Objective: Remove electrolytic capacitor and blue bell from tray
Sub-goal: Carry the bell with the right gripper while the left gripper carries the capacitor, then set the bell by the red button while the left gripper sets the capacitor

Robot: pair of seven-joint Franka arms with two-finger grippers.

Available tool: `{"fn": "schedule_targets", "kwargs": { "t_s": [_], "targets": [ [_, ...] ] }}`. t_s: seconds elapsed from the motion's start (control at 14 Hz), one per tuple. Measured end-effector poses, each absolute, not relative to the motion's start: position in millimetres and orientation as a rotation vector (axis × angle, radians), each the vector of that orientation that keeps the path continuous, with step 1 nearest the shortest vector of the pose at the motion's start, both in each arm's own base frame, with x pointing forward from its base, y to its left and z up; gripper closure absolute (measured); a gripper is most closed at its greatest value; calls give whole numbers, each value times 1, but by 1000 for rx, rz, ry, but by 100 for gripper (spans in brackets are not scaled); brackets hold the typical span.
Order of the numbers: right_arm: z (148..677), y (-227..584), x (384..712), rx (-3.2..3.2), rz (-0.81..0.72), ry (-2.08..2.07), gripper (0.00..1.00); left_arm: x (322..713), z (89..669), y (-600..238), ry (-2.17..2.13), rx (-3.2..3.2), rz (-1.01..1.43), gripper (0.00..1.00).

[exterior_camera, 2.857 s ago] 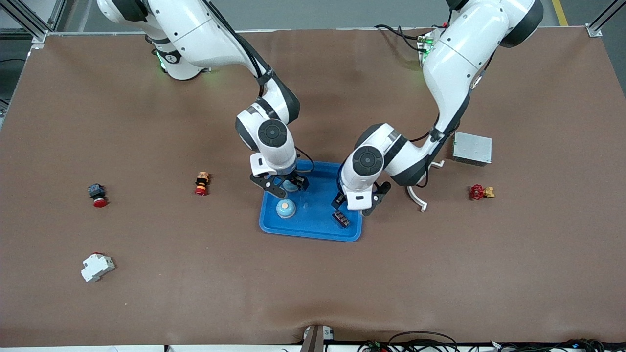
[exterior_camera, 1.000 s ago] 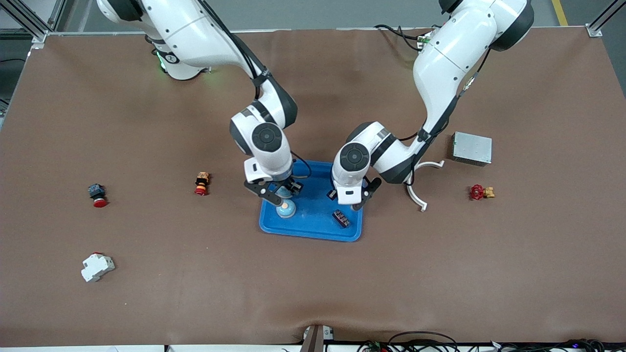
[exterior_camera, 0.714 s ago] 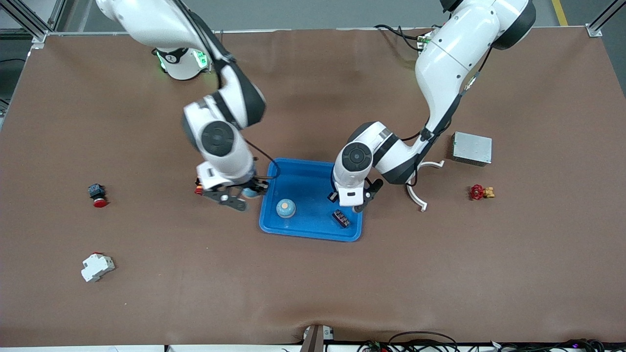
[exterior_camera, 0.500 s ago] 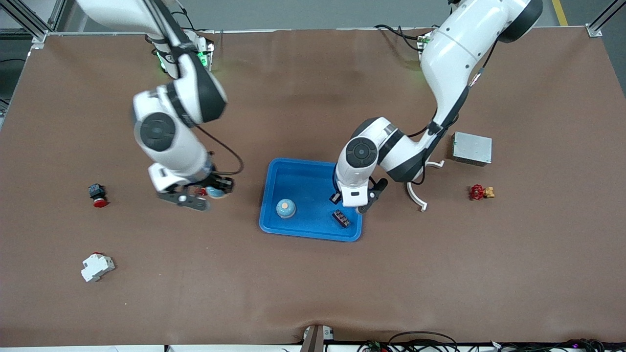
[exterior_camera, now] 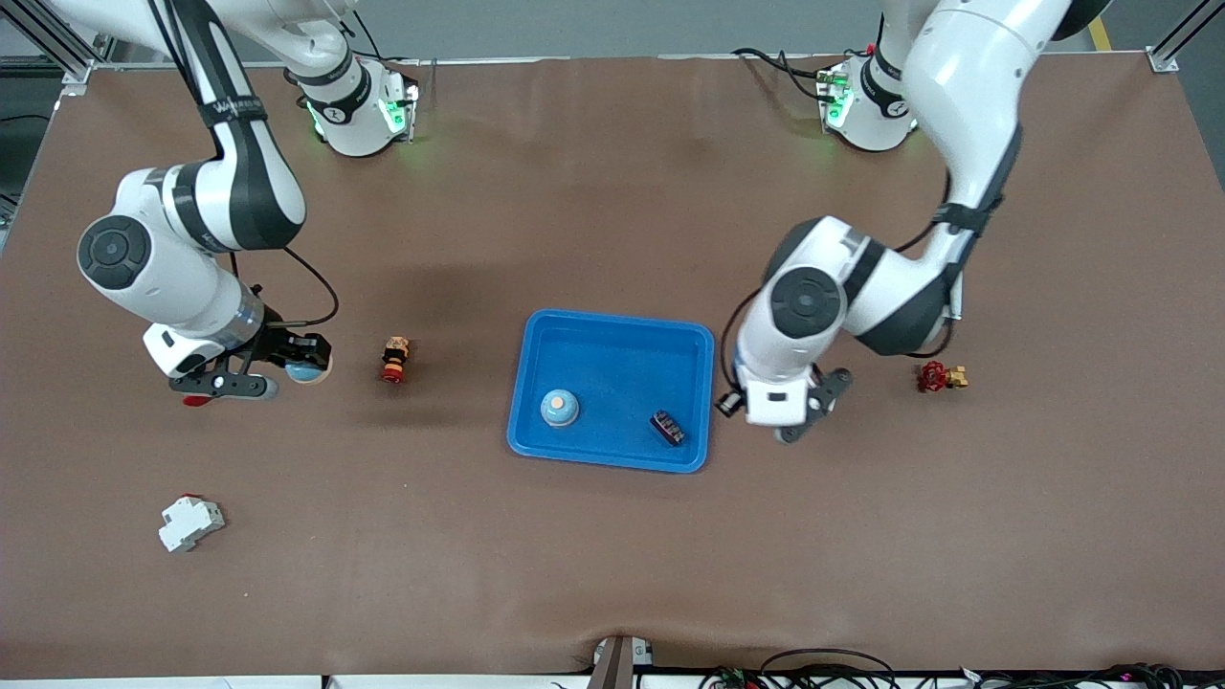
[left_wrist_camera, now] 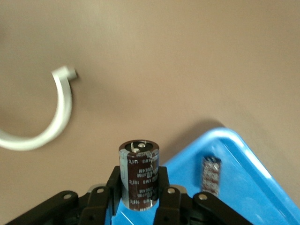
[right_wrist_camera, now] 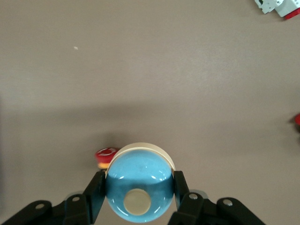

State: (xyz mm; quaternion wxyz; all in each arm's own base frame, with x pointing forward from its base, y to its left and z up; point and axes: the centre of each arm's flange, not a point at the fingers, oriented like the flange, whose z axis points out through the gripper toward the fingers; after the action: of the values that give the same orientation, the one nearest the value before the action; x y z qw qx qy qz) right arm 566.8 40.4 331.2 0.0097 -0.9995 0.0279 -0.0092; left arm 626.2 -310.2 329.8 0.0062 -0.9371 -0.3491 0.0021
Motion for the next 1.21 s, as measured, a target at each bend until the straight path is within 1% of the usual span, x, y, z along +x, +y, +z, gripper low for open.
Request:
{"fn": "schedule_targets", "kwargs": {
  "t_s": [0.07,0.21,0.36,0.5,0.79,1.0,1.21],
  "targets": [
    [317,28,560,-3117,-49,76,37,635,333,-285,-1042,-2946,5,66],
    [296,7,551,-3117,-35,97,37,645,337,-236,-926,-2971,9,66],
    [279,-11,549,-3108,-25,115,37,650,341,-187,-777,-2999,16,66],
    [262,-25,550,-3103,-20,111,37,650,341,-140,-620,-3021,38,66],
    [225,-37,550,-3106,-16,113,37,642,321,-63,-365,-3047,127,66],
    [199,-37,548,-3109,-9,116,37,631,292,-38,-245,-3083,110,66],
    [187,-37,547,-3110,7,116,37,616,263,-53,-187,-3104,109,66]
  ]
}}
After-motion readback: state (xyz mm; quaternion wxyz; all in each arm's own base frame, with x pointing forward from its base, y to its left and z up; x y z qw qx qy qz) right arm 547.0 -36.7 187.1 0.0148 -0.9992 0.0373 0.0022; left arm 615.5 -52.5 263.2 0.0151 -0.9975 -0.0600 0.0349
